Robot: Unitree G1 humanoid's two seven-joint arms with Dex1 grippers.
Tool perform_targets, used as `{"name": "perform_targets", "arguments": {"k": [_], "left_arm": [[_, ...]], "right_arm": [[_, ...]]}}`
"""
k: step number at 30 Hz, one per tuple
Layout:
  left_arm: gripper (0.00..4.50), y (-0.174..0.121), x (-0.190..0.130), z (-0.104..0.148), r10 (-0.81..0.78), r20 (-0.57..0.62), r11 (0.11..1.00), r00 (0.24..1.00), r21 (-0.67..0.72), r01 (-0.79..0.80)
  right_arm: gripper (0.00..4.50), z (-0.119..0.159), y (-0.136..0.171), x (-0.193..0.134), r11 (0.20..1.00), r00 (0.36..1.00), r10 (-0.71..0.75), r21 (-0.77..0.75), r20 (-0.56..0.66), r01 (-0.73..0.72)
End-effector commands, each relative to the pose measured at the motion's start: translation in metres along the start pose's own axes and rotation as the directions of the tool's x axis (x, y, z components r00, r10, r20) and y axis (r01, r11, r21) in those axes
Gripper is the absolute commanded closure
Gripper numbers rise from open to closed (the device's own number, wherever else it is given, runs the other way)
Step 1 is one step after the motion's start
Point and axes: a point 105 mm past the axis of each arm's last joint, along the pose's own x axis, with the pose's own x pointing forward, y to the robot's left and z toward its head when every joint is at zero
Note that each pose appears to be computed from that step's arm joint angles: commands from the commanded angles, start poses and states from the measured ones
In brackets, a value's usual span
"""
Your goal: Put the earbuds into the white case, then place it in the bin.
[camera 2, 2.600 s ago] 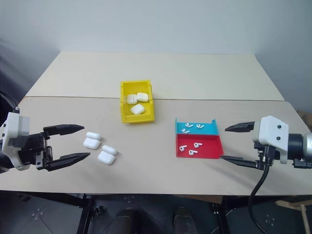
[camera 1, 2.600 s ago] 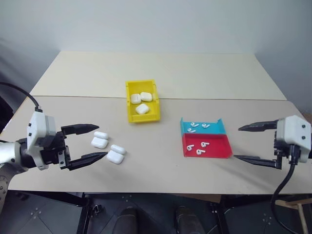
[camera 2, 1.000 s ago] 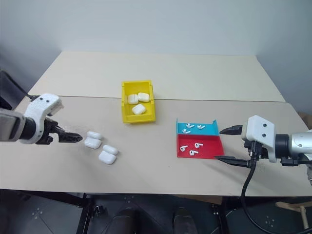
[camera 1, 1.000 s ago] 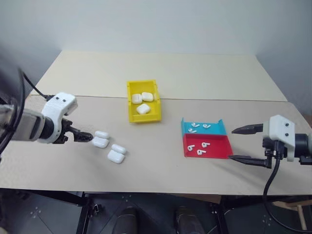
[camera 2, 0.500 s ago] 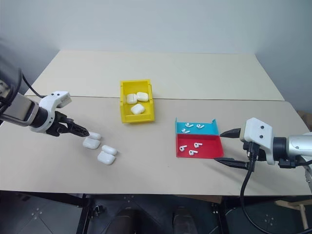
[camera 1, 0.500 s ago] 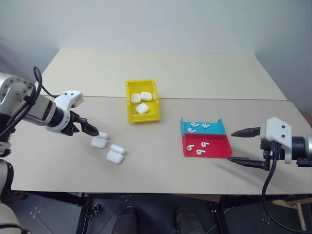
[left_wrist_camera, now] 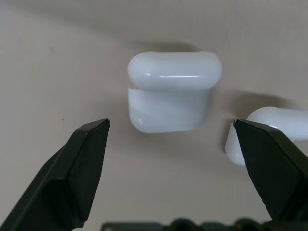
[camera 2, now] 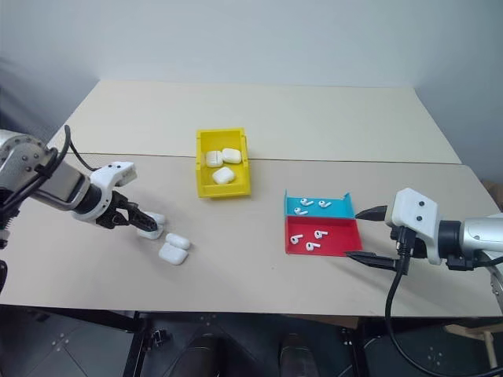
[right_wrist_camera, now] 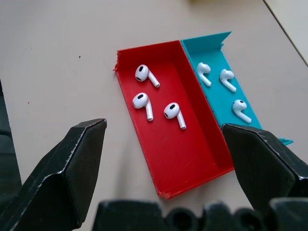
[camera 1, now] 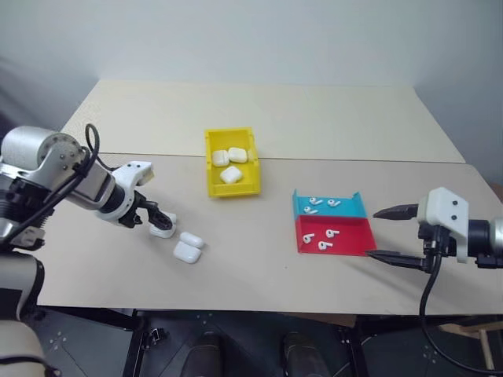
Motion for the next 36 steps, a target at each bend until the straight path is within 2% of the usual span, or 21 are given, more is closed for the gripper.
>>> {"name": "perform_targets", "arguments": {"k": [1, 13, 33, 34, 35, 36], "left_arm": [[0.00, 0.003, -0.004, 0.003, 0.025, 0.009, 1.000, 1.000, 0.001, -0.025], [0.00, 0.007, 0.013, 0.001, 0.069, -0.023, 0.998, 0.997, -0.003, -0.069], [0.00, 0.003, 0.024, 0.009, 0.080, -0.022, 0.997, 0.997, 0.005, -0.080], [0.41, 0.002, 0.024, 0.009, 0.073, -0.023, 0.997, 0.997, 0.004, -0.073], [0.56, 0.002, 0.025, 0.009, 0.073, -0.024, 0.997, 0.997, 0.001, -0.073], [0.92, 0.002, 0.025, 0.010, 0.077, -0.024, 0.997, 0.997, 0.005, -0.077]], "right_arm": [[0.06, 0.011, -0.002, -0.007, 1.000, 0.999, -0.030, -0.003, 0.037, 0.030], [0.06, 0.006, 0.000, -0.008, 0.999, 0.999, -0.048, 0.013, 0.009, 0.048], [0.06, 0.003, 0.001, -0.006, 0.997, 0.998, -0.069, 0.024, -0.007, 0.070], [0.00, 0.003, 0.001, -0.006, 0.997, 0.998, -0.070, 0.025, -0.007, 0.070], [0.00, 0.003, 0.001, -0.006, 0.997, 0.997, -0.071, 0.026, -0.008, 0.071], [0.00, 0.003, 0.001, -0.006, 0.997, 0.997, -0.071, 0.027, -0.008, 0.071]]}}
